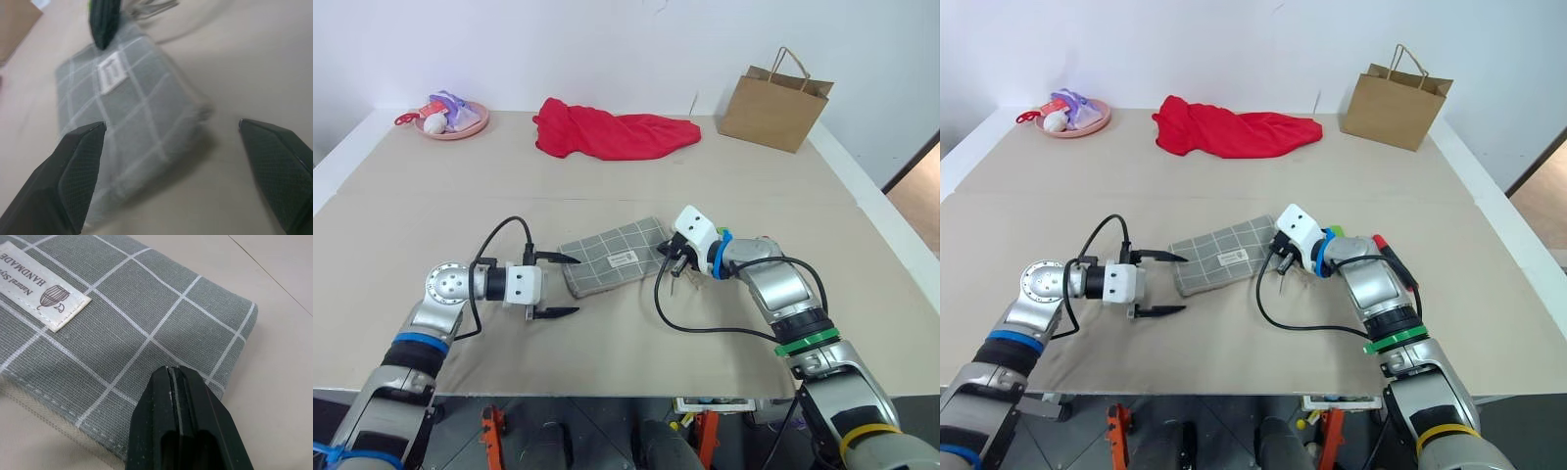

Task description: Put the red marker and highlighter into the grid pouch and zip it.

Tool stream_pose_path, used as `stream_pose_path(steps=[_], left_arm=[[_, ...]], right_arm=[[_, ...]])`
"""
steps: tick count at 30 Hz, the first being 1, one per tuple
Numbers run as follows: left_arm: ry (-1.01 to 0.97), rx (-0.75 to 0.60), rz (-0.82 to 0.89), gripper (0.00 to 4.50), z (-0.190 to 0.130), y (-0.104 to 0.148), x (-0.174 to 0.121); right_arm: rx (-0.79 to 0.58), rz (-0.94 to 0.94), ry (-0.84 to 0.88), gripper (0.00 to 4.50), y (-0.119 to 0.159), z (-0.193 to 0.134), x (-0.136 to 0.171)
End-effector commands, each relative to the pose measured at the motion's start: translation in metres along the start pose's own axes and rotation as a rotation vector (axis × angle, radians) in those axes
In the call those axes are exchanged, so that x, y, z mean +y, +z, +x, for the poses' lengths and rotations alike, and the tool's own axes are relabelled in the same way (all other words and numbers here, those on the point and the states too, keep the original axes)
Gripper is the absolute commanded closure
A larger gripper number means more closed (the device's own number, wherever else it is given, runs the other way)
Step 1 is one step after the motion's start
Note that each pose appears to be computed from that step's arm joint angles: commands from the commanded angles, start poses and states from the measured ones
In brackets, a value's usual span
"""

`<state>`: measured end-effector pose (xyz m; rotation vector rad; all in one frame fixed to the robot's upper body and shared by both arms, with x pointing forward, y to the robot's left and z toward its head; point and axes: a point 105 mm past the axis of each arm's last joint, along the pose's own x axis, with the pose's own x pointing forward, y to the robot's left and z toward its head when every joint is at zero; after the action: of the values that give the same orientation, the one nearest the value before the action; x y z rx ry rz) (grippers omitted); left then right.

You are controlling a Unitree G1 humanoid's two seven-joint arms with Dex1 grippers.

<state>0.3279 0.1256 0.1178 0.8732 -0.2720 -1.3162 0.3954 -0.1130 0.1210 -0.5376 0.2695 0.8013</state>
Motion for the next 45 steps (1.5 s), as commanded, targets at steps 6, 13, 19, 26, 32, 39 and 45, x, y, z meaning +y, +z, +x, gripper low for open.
stream_pose_path(steps=[6,13,19,26,32,39,45], left_arm=[[-0.001,-0.042,0.088,0.0,0.022,0.007,0.006],[0.009,-0.008,0.126,0.0,0.03,0.0,0.01],[0.018,-0.019,0.133,0.0,0.034,0.002,0.011],[0.037,-0.033,0.14,1.63,0.034,0.006,0.015],[0.042,-0.043,0.133,3.49,0.035,0.009,0.016],[0.083,-0.033,0.15,4.45,0.034,0.011,0.023],[0.114,-0.036,0.113,4.5,0.033,0.011,0.024]], right_arm=[[-0.029,-0.013,-0.034,4.41,0.009,-0.003,-0.007],[-0.023,-0.002,-0.028,4.41,0.006,-0.002,-0.004],[-0.02,0.006,-0.03,4.41,0.004,-0.003,-0.003],[-0.017,0.008,-0.031,4.5,0.003,-0.003,-0.004],[-0.019,0.008,-0.027,4.5,0.004,-0.001,-0.003],[-0.006,0.057,-0.018,4.5,0.0,-0.003,-0.004],[-0.093,0.202,-0.015,2.62,0.018,-0.013,-0.013]])
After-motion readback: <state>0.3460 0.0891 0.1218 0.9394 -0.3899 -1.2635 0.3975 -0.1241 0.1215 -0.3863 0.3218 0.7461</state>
